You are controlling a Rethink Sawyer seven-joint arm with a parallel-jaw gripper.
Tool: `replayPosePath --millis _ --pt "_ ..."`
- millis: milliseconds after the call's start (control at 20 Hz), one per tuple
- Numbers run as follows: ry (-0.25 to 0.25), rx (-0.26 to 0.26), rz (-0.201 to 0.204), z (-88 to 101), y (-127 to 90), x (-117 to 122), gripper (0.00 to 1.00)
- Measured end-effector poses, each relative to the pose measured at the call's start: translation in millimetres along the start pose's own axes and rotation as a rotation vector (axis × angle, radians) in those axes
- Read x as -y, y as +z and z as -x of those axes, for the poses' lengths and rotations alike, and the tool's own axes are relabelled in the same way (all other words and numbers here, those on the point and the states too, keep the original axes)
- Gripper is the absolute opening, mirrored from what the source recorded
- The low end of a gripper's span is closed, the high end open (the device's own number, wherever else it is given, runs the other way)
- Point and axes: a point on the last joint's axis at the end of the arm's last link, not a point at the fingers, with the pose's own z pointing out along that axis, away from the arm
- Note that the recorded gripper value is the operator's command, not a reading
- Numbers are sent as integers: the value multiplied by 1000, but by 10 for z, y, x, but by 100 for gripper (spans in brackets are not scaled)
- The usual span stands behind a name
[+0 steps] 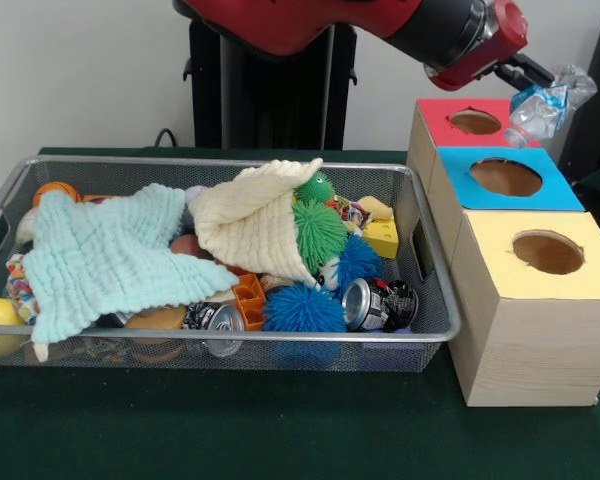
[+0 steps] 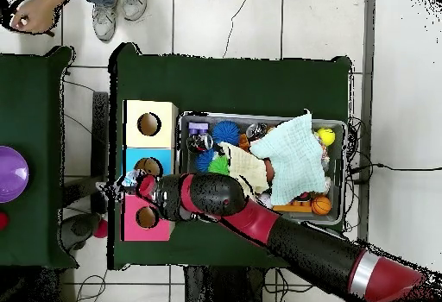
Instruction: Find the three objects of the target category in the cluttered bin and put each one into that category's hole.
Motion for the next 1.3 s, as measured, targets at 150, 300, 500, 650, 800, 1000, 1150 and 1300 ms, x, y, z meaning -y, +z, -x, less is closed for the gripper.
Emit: replayPosePath --millis 150,300,500,650,800,1000,1150,1300 --pt "-4 -2 0 -9 8 3 0" --pt "-9 -2 -2 -14 10 4 0" --pt "-15 2 -3 0 5 0 0" --pt "-16 5 -2 15 0 -4 0" --pt "-16 6 -2 17 -1 -5 0" --pt "-16 6 -2 18 -1 -5 0" --pt "-19 7 -3 20 -2 -6 0" --pt "-24 9 -4 24 -4 -7 0"
